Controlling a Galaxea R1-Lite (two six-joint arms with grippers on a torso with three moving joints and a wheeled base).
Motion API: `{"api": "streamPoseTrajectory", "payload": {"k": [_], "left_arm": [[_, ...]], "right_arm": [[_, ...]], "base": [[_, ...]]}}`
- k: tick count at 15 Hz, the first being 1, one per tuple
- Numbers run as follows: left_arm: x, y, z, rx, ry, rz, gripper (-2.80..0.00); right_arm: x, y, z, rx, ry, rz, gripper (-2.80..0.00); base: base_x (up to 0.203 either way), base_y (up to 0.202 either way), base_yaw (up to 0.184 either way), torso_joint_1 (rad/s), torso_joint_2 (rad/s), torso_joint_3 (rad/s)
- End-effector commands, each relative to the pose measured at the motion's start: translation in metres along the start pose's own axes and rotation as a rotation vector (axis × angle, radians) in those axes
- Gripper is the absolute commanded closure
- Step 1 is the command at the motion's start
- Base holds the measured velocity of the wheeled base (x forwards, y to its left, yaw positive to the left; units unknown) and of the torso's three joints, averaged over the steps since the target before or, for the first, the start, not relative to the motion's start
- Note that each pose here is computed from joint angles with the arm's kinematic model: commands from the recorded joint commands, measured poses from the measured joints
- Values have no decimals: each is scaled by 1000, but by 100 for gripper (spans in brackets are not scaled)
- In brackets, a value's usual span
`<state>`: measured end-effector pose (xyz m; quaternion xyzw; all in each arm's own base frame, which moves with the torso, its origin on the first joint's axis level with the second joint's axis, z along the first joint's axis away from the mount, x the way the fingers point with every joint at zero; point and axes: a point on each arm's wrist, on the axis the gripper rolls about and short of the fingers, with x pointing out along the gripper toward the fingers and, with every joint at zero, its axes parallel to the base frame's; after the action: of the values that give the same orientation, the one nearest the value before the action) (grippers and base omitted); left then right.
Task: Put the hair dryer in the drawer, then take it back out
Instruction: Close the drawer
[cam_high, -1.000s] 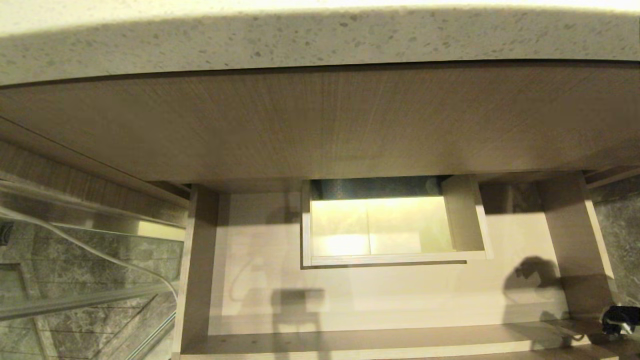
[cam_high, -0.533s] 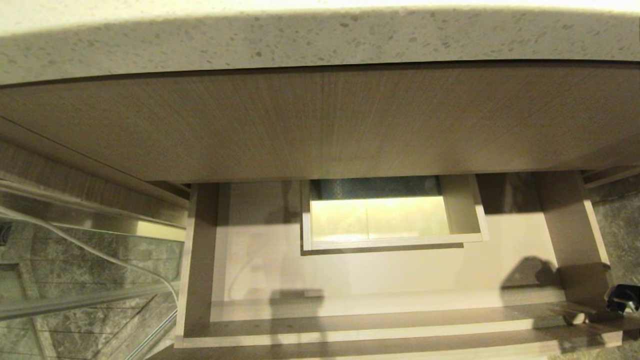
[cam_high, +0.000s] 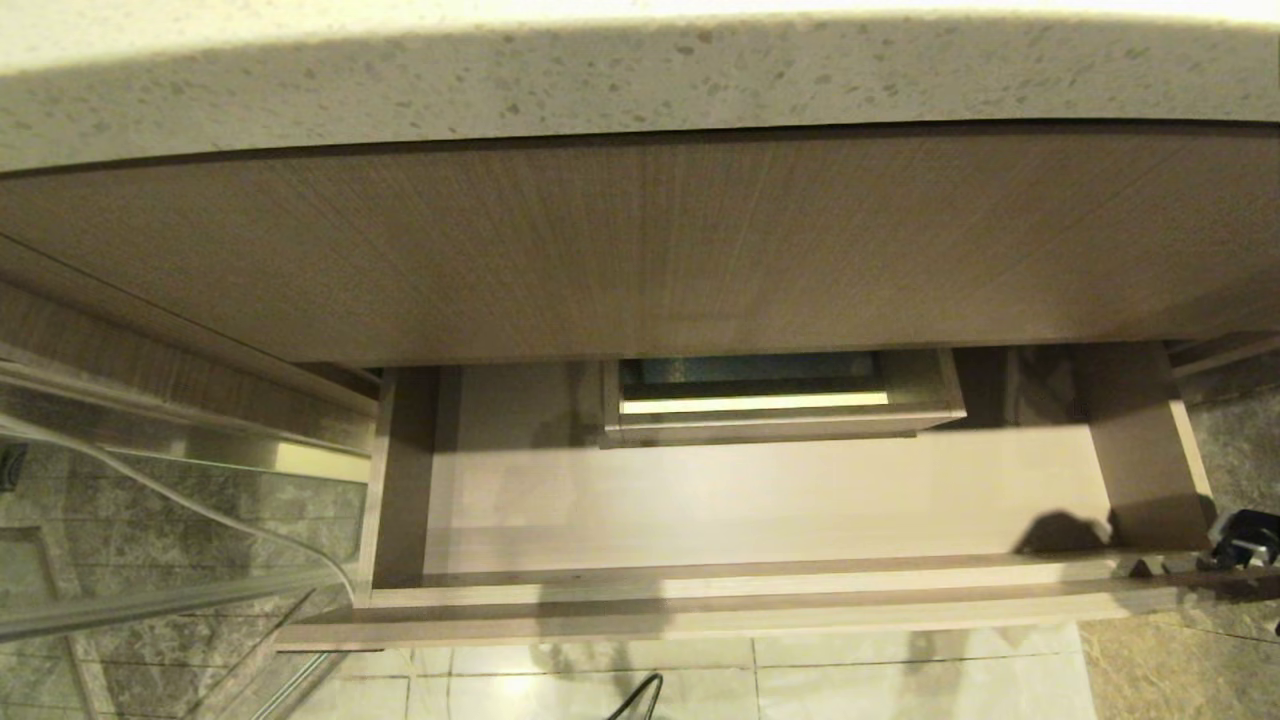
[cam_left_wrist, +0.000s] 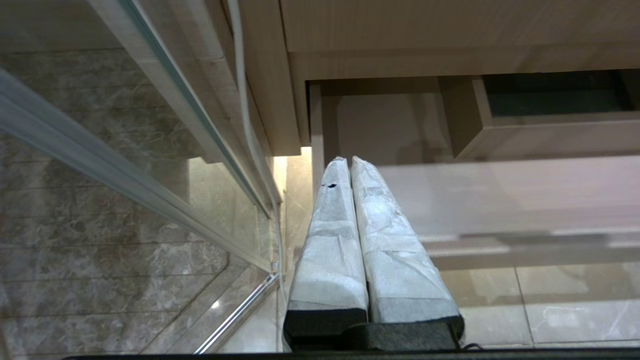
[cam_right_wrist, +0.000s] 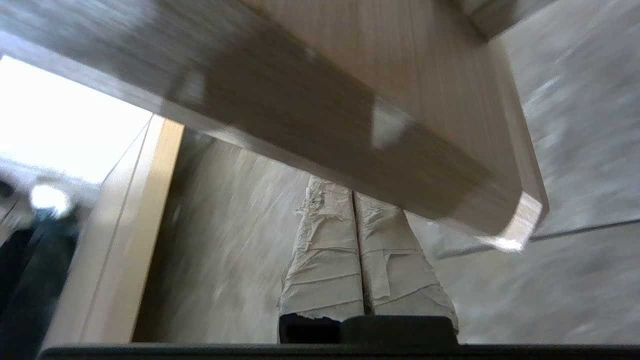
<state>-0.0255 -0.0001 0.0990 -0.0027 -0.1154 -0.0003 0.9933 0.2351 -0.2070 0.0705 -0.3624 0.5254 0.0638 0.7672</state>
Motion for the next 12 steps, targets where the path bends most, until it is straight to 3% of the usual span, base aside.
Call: {"api": "streamPoseTrajectory", "payload": {"k": [1,4,12], "left_arm": [[1,0,-11,0,38,0,0],[1,0,-11,0,38,0,0],[1,0,-11,0,38,0,0]], "right_arm": [[-5,-5,3,-13,-31,-32,0],[-7,-16,10,-36,-107,-122,0],[-12,-34,23,-74,-174,-325,0]], "base": [[0,0,0,0,0,0],[0,0,0,0,0,0],[0,0,0,0,0,0]]}}
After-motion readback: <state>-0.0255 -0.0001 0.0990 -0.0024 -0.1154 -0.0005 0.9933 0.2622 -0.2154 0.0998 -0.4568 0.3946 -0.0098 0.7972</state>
